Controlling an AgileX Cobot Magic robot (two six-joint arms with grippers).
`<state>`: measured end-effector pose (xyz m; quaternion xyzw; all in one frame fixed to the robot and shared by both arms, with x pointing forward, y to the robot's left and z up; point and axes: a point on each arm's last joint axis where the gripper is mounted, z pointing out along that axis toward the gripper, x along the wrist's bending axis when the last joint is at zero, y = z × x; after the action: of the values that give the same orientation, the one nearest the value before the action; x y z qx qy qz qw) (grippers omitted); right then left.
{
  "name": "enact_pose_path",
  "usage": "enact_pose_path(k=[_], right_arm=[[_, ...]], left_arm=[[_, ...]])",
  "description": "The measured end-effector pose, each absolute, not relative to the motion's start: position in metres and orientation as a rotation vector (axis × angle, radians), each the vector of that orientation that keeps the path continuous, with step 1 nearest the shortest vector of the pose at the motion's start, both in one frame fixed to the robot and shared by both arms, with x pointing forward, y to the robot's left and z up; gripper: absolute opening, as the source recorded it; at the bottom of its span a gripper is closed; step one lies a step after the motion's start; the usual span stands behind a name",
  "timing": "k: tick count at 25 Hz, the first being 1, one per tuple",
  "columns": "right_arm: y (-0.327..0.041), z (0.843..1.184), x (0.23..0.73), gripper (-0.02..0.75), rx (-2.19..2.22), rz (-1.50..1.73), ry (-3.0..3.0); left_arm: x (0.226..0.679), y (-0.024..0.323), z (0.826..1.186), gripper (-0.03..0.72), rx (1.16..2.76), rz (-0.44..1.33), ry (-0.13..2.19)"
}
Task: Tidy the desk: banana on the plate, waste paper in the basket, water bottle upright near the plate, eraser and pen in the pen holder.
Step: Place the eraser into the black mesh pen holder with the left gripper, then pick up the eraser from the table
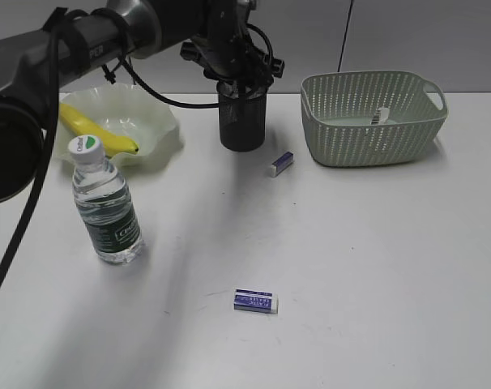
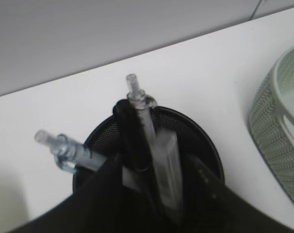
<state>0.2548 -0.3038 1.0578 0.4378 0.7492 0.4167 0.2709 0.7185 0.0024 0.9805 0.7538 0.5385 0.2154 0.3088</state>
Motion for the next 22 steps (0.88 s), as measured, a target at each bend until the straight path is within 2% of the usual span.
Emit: enact_pose_path(k=[3,8,22], right_arm=[[-0.304,1.058,0.255,0.321,1.179,1.122,2.018],[-0.304,1.058,0.255,0.321,1.179,1.122,2.018],[-0.304,1.058,0.255,0.321,1.179,1.122,2.018]], left_arm=[[0.717,0.001,0.982,0.384,1.991,0.566,1.419],[0.712,0.002,1.005,0.403,1.968,0.572,1.408],[0.634,0.059,1.169,0.403,1.943,0.598,1.5]])
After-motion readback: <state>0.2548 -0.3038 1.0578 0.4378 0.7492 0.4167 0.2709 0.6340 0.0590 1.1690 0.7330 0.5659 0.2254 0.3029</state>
